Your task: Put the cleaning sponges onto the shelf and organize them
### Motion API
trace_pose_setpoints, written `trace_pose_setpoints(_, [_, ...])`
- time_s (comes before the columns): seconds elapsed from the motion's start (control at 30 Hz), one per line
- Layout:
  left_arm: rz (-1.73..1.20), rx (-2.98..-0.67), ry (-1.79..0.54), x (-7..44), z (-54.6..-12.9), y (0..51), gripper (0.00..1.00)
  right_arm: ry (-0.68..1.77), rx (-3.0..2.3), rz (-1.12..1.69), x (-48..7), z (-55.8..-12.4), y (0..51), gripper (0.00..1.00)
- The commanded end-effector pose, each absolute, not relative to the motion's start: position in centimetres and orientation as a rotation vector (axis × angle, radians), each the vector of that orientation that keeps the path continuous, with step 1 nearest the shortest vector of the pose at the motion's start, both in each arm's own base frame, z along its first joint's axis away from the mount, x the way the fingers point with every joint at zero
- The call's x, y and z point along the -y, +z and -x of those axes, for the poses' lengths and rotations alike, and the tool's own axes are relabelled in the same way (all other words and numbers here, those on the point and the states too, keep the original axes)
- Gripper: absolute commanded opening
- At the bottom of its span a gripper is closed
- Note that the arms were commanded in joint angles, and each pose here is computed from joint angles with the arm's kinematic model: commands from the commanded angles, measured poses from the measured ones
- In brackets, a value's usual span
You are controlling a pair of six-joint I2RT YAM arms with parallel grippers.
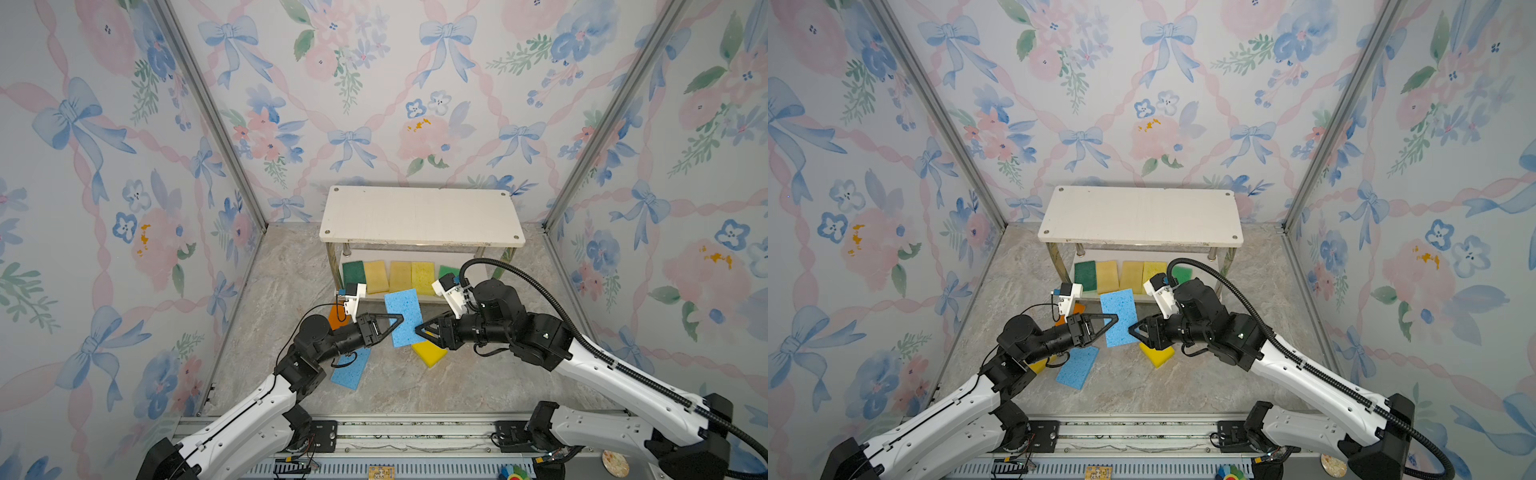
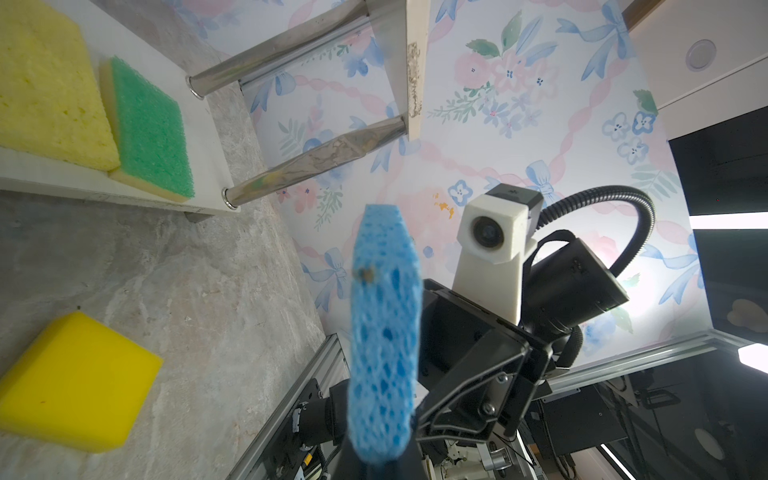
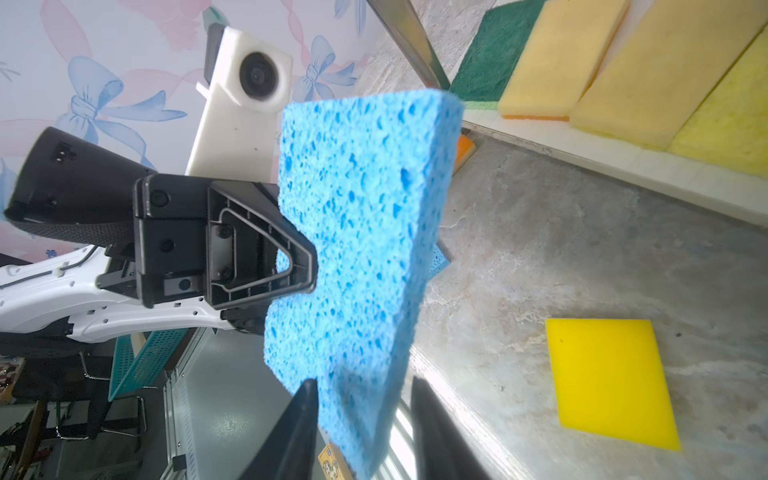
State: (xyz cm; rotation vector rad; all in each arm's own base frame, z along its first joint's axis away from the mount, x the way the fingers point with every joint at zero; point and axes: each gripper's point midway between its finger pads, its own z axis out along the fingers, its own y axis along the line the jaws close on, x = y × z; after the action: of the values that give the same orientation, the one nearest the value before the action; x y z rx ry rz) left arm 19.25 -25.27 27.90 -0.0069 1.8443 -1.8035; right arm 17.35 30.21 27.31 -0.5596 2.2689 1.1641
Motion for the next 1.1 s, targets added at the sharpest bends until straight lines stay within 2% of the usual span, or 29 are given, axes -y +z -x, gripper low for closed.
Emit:
trace_pose_setpoints(0.0, [-0.062,-1.766,-1.834,25.2,-18.5,30.4,0.00,1.211,-2.229,0.547,-30.7,-17.8,28.5,0.39])
trace_pose_setpoints(0.07, [-0.062,-1.765,-1.836,25.2,-18.5,30.5,0.00,1.244,-2.212,0.545,-31.0,-17.8,28.9,0.33])
trace_pose_setpoints(0.27, [-0.063,-1.768,-1.838,25.3,-18.5,30.5,0.00,1.296,-2.190,0.530,-31.5,-17.6,30.1,0.05])
trace_pose_setpoints(0.33, [-0.059,-1.764,-1.836,25.2,-18.6,30.6,0.00,1.288,-2.185,0.519,-31.2,-17.6,30.6,0.00])
trace_pose_setpoints(0.37, [-0.057,-1.759,-1.835,25.1,-18.6,30.7,0.08,1.282,-2.180,0.514,-31.0,-17.6,30.8,0.00])
trace_pose_setpoints(0.43, [-0.052,-1.741,-1.829,24.6,-18.8,31.1,0.38,1.263,-2.169,0.501,-30.6,-17.8,31.7,0.00])
trace_pose_setpoints(0.5, [-0.049,-1.710,-1.813,23.7,-18.9,31.8,0.61,1.230,-2.172,0.484,-30.3,-18.2,32.6,0.00])
trace_pose_setpoints(0.57, [-0.037,-1.688,-1.749,22.3,-19.3,32.3,0.73,1.182,-2.178,0.462,-29.9,-18.9,33.6,0.00])
trace_pose_setpoints(0.63, [0.036,-1.738,-1.575,20.0,-20.5,31.3,0.83,1.134,-2.174,0.452,-29.6,-19.8,35.0,0.00])
trace_pose_setpoints(0.77, [0.243,-1.860,-1.200,15.0,-22.1,27.7,0.88,1.091,-2.135,0.405,-29.7,-22.2,37.8,0.00])
trace_pose_setpoints(1.07, [0.229,-2.002,-1.080,14.8,-22.5,23.3,0.93,1.219,-2.075,0.332,-35.8,-29.4,43.0,0.00])
